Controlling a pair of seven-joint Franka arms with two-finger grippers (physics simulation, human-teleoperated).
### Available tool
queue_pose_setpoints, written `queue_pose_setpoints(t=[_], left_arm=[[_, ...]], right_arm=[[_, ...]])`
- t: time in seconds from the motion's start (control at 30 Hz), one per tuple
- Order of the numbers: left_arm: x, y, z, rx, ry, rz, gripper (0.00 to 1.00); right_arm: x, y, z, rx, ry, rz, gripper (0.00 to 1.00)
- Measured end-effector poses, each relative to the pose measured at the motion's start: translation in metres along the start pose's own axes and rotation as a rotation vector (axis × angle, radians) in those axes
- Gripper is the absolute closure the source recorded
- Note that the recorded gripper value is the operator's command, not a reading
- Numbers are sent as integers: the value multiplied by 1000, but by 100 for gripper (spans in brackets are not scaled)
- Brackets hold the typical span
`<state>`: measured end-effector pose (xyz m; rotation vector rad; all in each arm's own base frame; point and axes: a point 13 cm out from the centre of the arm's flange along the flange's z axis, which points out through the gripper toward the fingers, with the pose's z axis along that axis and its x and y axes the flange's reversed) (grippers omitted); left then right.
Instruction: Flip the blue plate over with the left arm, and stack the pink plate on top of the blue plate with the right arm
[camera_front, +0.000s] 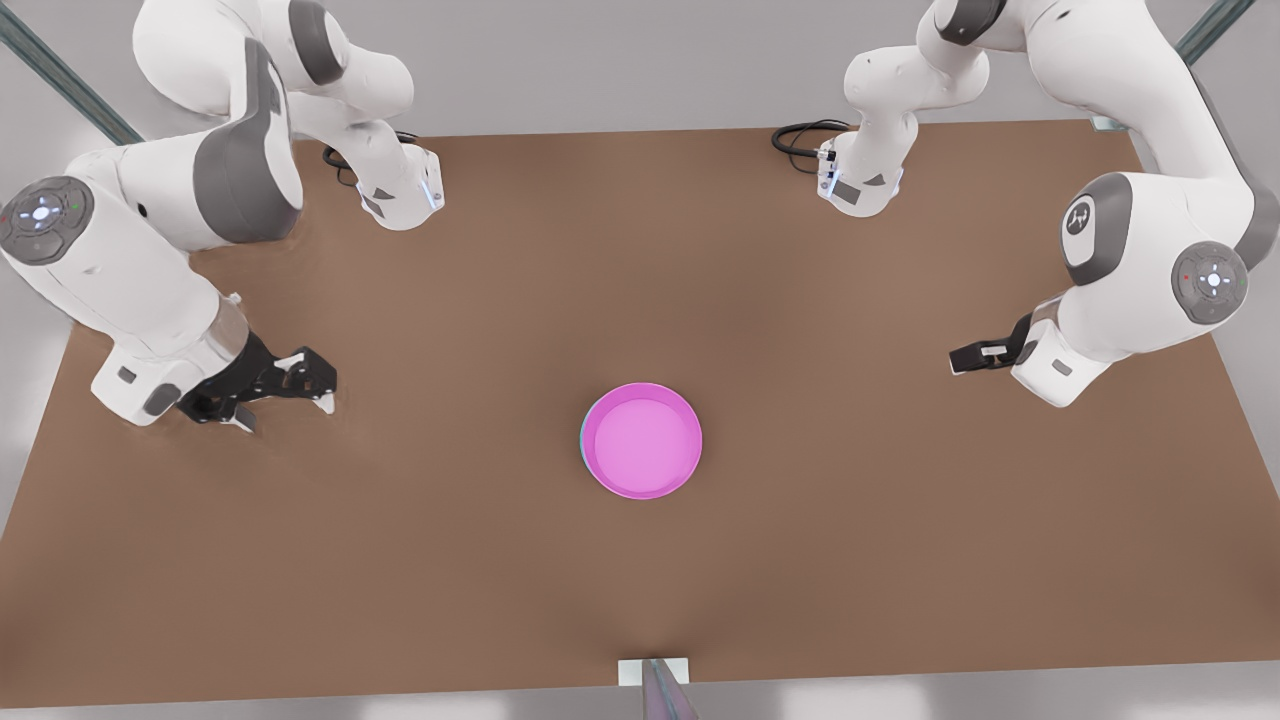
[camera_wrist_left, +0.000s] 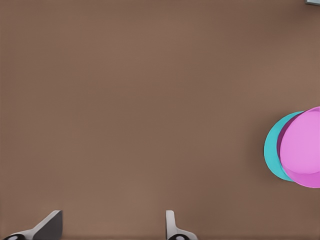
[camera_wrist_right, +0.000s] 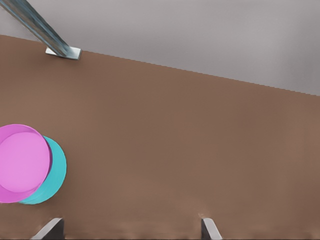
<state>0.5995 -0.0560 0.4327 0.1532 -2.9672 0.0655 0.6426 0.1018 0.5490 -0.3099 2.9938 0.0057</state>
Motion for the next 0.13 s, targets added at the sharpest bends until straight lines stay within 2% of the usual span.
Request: queue_pose_setpoints(t=[0.13], left_arm=[[-1,0,1,1,1,0,0]], right_arm=[[77,-34,-23,106,148,31,0]])
